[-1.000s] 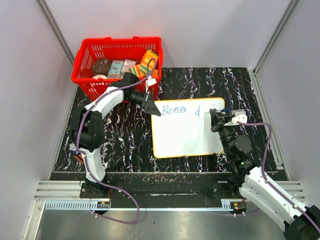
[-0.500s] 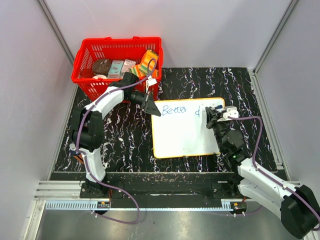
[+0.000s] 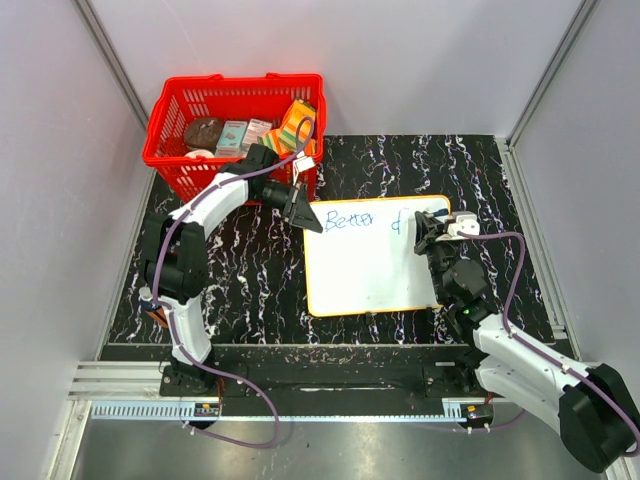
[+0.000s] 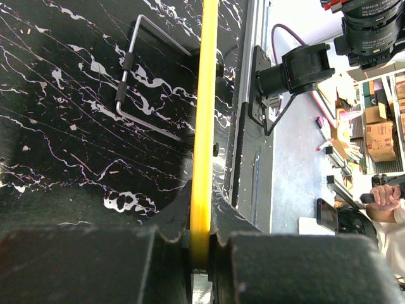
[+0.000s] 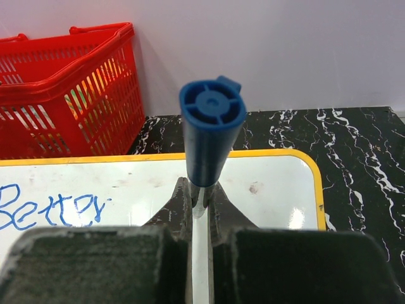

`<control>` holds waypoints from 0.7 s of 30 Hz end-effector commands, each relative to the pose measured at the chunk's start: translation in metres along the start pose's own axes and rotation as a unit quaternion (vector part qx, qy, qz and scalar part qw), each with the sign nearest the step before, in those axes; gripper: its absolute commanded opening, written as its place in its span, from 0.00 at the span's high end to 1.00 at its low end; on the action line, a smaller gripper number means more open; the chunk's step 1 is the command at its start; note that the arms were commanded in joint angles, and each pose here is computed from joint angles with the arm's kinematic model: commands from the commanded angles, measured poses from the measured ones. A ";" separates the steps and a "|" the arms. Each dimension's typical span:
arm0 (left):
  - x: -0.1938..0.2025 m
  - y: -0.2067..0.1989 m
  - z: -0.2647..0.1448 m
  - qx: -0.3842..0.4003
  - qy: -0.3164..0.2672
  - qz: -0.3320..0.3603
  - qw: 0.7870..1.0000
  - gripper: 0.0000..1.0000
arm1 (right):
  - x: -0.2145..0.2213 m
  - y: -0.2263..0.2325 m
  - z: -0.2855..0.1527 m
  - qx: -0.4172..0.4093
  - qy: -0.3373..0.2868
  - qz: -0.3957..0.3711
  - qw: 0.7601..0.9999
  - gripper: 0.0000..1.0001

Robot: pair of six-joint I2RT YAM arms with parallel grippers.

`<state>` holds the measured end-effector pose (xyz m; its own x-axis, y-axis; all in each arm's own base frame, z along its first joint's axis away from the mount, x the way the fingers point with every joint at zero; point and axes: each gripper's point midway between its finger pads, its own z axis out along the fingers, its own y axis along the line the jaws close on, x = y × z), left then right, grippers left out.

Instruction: Write a sentence on the whiteboard

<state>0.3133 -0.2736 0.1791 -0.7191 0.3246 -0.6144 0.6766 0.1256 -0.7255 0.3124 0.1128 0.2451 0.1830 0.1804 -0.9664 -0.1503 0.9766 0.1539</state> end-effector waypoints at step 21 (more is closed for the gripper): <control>-0.004 0.031 -0.002 -0.085 0.020 0.065 0.994 1.00 | -0.004 -0.003 0.007 0.021 -0.012 0.003 1.000 1.00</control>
<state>0.3126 -0.2736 0.1786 -0.7221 0.3267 -0.6098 0.6732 0.1287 -0.7282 0.3167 0.1134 0.2363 0.1626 0.1677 -0.9723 -0.1364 0.9798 0.1461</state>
